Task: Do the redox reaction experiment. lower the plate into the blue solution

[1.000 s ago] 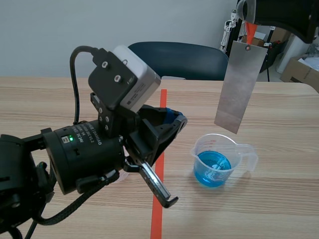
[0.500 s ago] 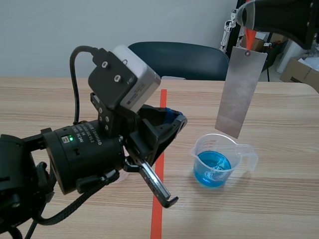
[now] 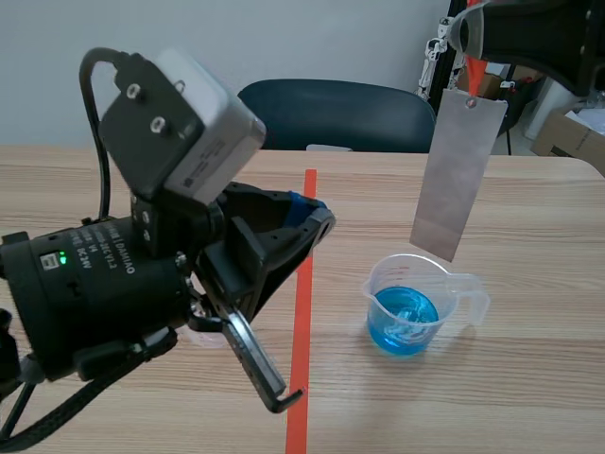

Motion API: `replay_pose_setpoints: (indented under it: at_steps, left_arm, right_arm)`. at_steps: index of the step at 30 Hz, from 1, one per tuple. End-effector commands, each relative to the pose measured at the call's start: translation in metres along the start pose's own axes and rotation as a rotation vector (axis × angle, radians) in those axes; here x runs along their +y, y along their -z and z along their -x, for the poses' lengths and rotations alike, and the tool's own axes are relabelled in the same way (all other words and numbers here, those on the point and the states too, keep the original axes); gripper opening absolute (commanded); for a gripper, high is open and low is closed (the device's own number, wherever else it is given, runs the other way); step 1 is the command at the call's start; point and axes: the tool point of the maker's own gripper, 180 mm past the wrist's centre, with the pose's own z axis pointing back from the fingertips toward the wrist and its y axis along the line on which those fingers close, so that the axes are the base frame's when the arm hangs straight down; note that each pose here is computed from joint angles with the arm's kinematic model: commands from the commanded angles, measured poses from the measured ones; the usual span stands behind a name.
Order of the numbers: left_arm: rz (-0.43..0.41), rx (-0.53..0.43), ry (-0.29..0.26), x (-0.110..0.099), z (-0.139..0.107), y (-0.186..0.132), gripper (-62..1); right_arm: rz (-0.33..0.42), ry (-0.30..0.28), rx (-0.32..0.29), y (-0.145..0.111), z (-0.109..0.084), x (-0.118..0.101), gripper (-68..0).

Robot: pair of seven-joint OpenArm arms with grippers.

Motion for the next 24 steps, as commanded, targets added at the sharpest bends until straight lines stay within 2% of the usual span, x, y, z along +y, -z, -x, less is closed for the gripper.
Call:
replay_pose_setpoints:
  at_steps: [1,7,11,16,19,24]
  left_arm:
    - [0.010,-0.008,-0.009,-0.006,-0.006,-0.006,-57.7]
    - [0.037,0.067,-0.013,-0.017,0.006,-0.028,-56.8]
    - [0.039,0.125,-0.010,-0.020,0.014,-0.044,-47.5]
    - [-0.011,0.171,-0.030,-0.014,0.018,-0.061,-41.0]
    - [-0.002,0.160,-0.035,-0.015,0.012,-0.068,-36.6]
    - [-0.039,0.139,-0.036,-0.007,0.001,-0.078,-29.2]
  right_arm:
    - [0.020,-0.018,-0.047,0.001,-0.012,-0.004,-67.6]
    - [0.035,-0.017,-0.064,0.005,-0.013,-0.005,-67.6]
    - [0.032,-0.018,-0.071,0.008,-0.013,-0.003,-67.6]
    - [0.026,-0.005,-0.074,0.010,-0.009,0.001,-67.6]
    - [0.024,-0.003,-0.072,0.013,-0.004,0.003,-67.6]
    - [0.032,0.001,-0.070,0.015,0.001,0.002,-67.6]
